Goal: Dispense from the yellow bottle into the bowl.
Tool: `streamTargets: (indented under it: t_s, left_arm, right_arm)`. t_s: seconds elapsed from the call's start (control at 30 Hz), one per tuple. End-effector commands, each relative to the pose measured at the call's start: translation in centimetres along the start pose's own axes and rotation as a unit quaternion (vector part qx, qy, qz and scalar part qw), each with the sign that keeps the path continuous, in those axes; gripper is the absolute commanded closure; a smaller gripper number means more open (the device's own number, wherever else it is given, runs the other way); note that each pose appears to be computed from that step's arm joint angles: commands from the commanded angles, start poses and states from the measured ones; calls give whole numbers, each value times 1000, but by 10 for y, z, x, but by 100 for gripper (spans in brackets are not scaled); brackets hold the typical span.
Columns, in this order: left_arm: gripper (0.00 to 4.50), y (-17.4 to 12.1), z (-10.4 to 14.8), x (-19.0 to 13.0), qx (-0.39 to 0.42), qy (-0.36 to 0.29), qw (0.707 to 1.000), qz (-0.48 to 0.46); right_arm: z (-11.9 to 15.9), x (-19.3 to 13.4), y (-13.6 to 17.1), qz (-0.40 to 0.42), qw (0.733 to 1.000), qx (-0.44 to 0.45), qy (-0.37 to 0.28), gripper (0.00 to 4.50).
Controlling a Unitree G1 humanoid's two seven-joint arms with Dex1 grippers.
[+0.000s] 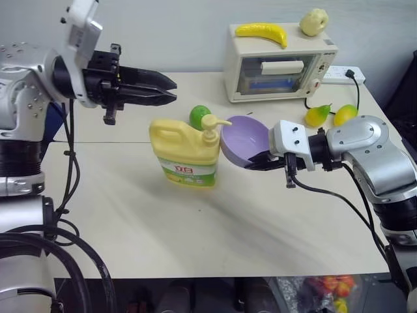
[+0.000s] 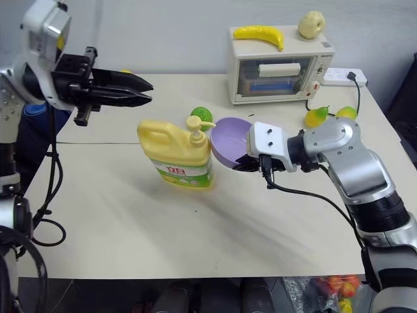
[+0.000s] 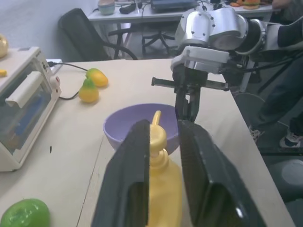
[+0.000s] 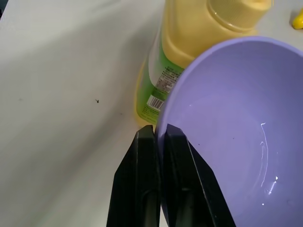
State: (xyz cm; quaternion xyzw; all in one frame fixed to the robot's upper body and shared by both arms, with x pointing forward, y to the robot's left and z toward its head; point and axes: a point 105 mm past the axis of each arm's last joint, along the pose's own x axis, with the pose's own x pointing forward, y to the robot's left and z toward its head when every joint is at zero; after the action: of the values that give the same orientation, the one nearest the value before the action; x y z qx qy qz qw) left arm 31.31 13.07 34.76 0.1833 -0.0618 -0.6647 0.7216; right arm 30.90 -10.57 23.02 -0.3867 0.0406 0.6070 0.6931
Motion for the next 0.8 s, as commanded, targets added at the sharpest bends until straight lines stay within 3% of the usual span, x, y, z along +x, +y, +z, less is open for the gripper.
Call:
streamTargets:
  t_s: [0.03,0.23,0.5,0.8]
  left_arm:
    - [448,5,10,9,34,-2,999,0]
    - [448,5,7,27,44,-1,999,-26]
    - [448,2,-26,38,75,82,992,-62]
    - [448,11,-19,51,84,53,993,-56]
  right_arm:
    - [13,-6,-6,4,999,-37,2,450]
    - [12,-14,-8,11,998,-52,20,450]
    - [18,-24,-6,29,995,-83,43,450]
    - [23,-35,0,56,991,-107,66,450]
